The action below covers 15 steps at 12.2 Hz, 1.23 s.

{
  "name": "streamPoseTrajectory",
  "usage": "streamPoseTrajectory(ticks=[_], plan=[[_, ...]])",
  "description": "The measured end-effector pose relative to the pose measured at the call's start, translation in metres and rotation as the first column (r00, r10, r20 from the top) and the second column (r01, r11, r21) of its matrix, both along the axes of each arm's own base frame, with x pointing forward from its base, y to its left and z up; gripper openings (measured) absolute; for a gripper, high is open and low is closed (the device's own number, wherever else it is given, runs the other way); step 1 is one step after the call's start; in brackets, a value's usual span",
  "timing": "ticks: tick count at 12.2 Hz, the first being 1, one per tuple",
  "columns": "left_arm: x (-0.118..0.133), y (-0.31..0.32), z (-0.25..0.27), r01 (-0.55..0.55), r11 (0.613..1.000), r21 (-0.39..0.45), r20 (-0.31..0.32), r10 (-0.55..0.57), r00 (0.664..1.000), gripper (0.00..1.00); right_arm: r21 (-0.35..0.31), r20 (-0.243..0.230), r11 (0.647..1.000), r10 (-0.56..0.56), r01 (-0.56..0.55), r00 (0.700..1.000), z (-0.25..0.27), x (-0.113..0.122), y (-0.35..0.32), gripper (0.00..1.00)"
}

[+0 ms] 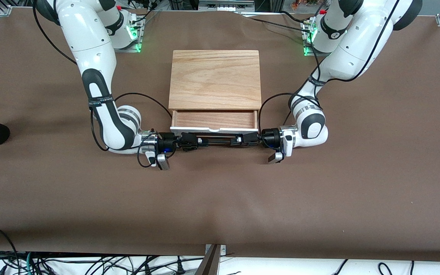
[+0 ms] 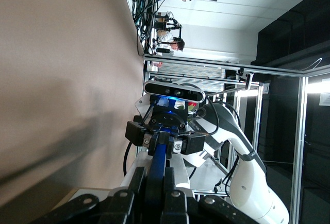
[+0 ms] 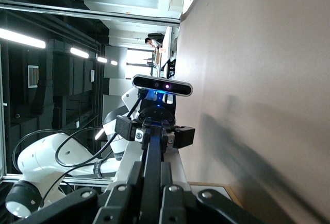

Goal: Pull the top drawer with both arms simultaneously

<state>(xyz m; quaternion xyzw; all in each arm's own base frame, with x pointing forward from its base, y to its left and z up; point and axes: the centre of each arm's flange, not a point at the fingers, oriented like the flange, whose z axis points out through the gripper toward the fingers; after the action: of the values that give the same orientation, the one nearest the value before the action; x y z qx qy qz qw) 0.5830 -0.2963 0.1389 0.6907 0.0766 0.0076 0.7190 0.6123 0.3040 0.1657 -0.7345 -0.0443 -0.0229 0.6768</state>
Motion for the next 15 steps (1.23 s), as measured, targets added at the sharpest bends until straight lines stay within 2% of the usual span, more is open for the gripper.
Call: streamPoseTrajectory(ticks=[6, 11, 13, 15], plan=[[0.032, 0.0, 0.006, -0.01, 1.0, 0.029, -0.008, 0.01, 1.0, 0.19, -0.001, 0.003, 1.0, -0.028, 0.028, 1.0, 0.001, 0.028, -0.001, 0.18], [0.039, -0.001, 0.004, -0.012, 0.999, 0.032, 0.002, 0.012, 1.0, 0.19, -0.003, 0.007, 1.0, -0.031, 0.031, 0.999, 0.0, 0.034, -0.001, 0.18], [0.043, 0.003, 0.004, -0.037, 0.998, 0.054, -0.037, 0.039, 0.999, 0.23, -0.008, 0.0, 0.999, -0.034, 0.034, 0.999, 0.0, 0.035, -0.003, 0.18], [0.045, 0.012, -0.005, -0.071, 0.992, 0.105, -0.055, 0.077, 0.995, 0.41, -0.003, -0.001, 0.999, -0.032, 0.032, 0.999, 0.002, 0.037, -0.004, 0.18]])
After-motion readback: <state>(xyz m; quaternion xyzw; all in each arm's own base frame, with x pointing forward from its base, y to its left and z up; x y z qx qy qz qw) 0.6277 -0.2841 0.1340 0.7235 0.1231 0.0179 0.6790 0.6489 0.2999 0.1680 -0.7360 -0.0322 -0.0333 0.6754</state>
